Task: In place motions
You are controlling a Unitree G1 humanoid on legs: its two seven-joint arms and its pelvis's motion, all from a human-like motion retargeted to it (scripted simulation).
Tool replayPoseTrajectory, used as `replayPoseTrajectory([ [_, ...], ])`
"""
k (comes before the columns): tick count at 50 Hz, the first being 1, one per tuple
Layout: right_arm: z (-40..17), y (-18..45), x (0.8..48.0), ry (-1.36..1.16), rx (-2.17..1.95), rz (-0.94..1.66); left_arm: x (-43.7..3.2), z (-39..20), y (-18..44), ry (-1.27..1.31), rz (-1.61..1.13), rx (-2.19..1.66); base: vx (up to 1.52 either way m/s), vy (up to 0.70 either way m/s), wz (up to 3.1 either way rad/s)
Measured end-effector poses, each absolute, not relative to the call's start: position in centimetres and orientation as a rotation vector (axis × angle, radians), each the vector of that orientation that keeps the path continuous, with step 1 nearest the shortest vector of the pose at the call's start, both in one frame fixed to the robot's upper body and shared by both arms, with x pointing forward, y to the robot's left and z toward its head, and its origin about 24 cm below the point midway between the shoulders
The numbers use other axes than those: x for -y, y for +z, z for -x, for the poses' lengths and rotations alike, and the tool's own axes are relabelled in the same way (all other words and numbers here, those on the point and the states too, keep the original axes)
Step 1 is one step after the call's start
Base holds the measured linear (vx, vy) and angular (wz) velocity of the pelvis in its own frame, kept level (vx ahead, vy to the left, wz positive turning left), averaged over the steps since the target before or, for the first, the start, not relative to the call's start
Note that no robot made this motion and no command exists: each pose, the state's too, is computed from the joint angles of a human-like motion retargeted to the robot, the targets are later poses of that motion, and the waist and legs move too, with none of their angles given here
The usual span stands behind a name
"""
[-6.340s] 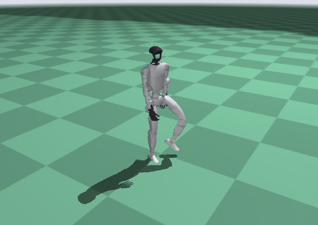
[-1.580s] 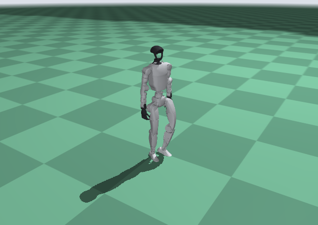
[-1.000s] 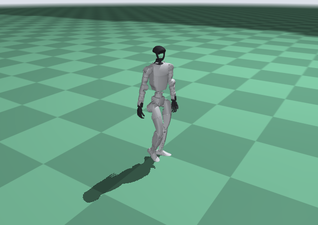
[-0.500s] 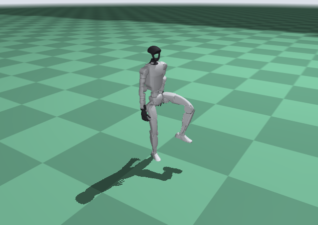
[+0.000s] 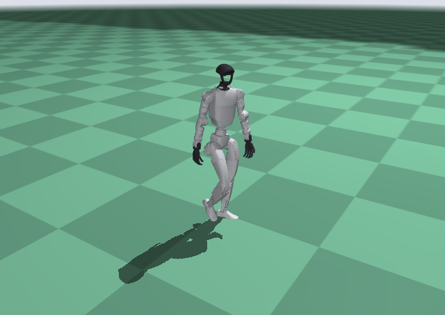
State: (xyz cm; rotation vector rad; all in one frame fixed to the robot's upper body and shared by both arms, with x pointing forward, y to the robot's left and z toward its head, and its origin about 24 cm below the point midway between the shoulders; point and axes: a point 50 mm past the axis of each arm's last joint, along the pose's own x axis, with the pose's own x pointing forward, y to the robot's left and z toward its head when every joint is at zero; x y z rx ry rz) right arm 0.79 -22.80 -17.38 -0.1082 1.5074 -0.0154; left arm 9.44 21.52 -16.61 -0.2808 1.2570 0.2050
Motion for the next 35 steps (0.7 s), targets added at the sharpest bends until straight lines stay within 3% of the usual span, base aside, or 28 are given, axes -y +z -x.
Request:
replayPoseTrajectory([
  [6,-2.5,-17.4,22.0,0.129,-1.454,0.196,-22.2,-11.9,-15.9,0.207,0.25,-1.18,-0.12,0.02,0.5],
  [13,-0.6,-17.5,22.0,0.123,-1.516,0.174,-21.6,-10.3,-16.4,0.192,0.243,-1.232,0.07,-0.04,0.09],
  [28,1.0,-17.4,22.7,0.051,-1.574,0.153,-20.0,5.2,-17.4,0.315,0.394,-1.593,0.18,-0.1,-0.44],
  [35,-8.5,-16.6,22.2,0.1,-1.279,0.169,-21.0,1.9,-17.5,0.387,0.477,-1.465,-0.38,-0.13,0.22],
])
